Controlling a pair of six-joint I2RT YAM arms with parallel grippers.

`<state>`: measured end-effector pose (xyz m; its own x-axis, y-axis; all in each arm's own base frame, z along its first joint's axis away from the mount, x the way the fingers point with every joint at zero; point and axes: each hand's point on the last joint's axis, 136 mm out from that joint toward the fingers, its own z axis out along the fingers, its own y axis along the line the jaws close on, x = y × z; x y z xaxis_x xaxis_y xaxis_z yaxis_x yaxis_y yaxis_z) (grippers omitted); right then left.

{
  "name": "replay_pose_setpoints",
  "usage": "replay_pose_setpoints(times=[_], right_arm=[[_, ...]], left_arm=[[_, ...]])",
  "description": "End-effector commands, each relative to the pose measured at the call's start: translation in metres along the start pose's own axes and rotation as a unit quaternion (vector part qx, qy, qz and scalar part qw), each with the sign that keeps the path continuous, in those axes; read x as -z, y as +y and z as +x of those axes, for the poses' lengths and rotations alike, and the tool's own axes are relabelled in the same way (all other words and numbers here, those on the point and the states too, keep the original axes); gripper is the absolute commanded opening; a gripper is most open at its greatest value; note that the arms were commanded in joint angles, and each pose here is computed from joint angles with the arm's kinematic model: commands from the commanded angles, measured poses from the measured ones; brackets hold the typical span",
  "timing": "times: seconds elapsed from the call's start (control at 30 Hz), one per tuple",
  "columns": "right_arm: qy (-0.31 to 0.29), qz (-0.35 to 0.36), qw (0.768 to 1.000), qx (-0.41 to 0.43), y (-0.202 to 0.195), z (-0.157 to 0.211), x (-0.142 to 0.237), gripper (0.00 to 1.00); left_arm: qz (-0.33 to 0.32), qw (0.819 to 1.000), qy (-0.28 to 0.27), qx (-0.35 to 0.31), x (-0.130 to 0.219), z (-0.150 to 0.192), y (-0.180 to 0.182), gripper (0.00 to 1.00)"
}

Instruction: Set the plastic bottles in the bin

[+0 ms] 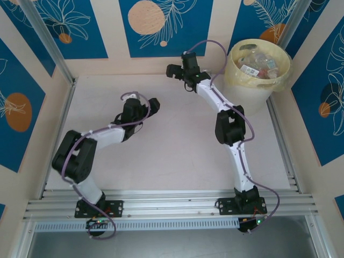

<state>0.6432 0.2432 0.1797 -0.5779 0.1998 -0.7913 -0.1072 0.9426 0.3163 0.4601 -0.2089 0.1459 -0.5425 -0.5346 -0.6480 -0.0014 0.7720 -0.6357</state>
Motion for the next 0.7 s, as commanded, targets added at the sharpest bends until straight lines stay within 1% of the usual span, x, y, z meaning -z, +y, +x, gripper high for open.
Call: replay_pose_setpoints(times=[0.0,0.1,0.23,0.37,0.47,0.53,0.67], right_arm=[[0.007,0.037,0.999,-0.009,-0.037,-0.014,-0.005,0.99],[0.005,0.027,0.999,-0.026,-0.057,-0.014,-0.020,0.99],[-0.001,0.024,0.997,-0.072,-0.088,-0.014,-0.038,0.99],[-0.027,0.045,0.993,-0.108,-0.118,-0.021,-0.050,0.99],[-0.043,0.077,0.987,-0.138,-0.144,-0.021,-0.055,0.99],[-0.050,0.099,0.982,-0.152,-0.161,-0.021,-0.055,0.99],[-0.057,0.105,0.978,-0.173,-0.178,-0.023,-0.057,1.00]], left_arm=[[0.005,1.000,-0.002,-0.017,-0.027,-0.013,-0.007,1.00],[0.019,1.000,-0.005,-0.010,-0.054,-0.021,-0.014,1.00],[0.071,0.997,0.000,0.000,-0.088,-0.029,-0.034,1.00],[0.102,0.995,0.011,-0.020,-0.121,-0.032,-0.050,1.00],[0.129,0.991,0.010,-0.024,-0.141,-0.031,-0.059,1.00],[0.133,0.991,0.008,-0.023,-0.155,-0.032,-0.061,1.00],[0.161,0.986,0.012,-0.033,-0.178,-0.034,-0.074,1.00]])
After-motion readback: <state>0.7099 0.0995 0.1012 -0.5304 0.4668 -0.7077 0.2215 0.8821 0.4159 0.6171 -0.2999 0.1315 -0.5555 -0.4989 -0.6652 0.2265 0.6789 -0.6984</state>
